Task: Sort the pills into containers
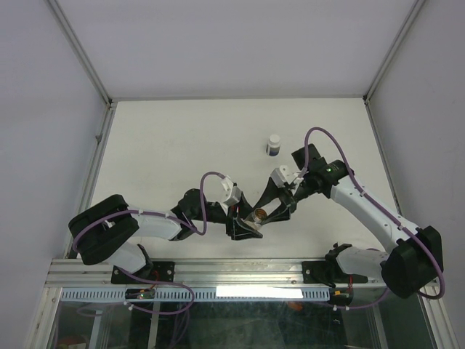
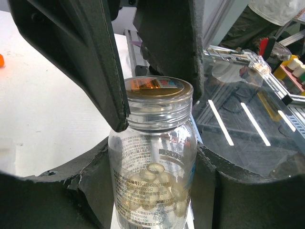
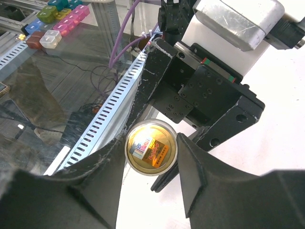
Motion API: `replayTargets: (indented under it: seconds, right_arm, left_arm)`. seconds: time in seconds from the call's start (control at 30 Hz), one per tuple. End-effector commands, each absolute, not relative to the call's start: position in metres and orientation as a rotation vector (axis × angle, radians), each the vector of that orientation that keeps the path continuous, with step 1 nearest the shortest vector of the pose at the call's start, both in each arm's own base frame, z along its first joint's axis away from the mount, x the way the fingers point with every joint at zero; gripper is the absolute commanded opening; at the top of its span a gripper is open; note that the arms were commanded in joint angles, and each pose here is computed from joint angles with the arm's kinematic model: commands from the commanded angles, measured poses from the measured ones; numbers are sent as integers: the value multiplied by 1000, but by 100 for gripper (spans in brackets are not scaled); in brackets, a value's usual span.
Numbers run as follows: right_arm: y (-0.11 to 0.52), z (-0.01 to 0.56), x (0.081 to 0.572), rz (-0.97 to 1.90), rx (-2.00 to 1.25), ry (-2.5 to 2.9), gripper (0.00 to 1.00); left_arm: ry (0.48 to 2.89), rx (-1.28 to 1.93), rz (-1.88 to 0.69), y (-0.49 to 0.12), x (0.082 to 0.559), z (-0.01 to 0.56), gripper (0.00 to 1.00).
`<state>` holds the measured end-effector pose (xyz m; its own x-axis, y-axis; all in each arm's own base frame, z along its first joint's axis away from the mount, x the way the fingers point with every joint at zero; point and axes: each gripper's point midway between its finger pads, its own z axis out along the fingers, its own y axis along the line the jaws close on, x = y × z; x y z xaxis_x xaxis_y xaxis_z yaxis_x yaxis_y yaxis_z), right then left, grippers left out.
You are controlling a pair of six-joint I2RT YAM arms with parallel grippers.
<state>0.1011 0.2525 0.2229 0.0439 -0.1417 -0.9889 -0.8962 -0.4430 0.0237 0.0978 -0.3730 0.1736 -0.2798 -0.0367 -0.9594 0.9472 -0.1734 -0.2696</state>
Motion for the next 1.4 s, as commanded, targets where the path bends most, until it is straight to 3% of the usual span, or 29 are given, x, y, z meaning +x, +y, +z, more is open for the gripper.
replayTargets:
  seconds: [0.0,0.27,0.5,0.67,0.87,1.13,1.23,1.37]
  right_arm:
    - [254,222,99,1483,-1664,1087,53]
    - [255,223,99,1488,-1666,1086,52]
    - [258,225,105,1483,-1649,1150,21]
    - [267,220,136,1365,-1570,1321,8]
    - [273,213,163,1288,-1471,1481,1]
    - [275,212,166,1313,-1447,1508,0]
    - [273,215,165,1332,-1445,1495,0]
    - [270,220,163,1347,-1455,1467,0]
  left_arm:
    - [1149,1054,-1543,-375,109,209,0]
    - [1145,1057,-1552,-377,108,209,0]
    - [1150,1002,-1512,-375,117,214,0]
    - [1236,796,-1304,-369,156,218,0]
    - [1342,583,-1064,-359,198,215,0]
    - [1349,564,-1009,-359,203,214,0]
    - [1327,564,-1033,-356,198,217,11]
    - [1281,554,-1093,-351,188,220,45]
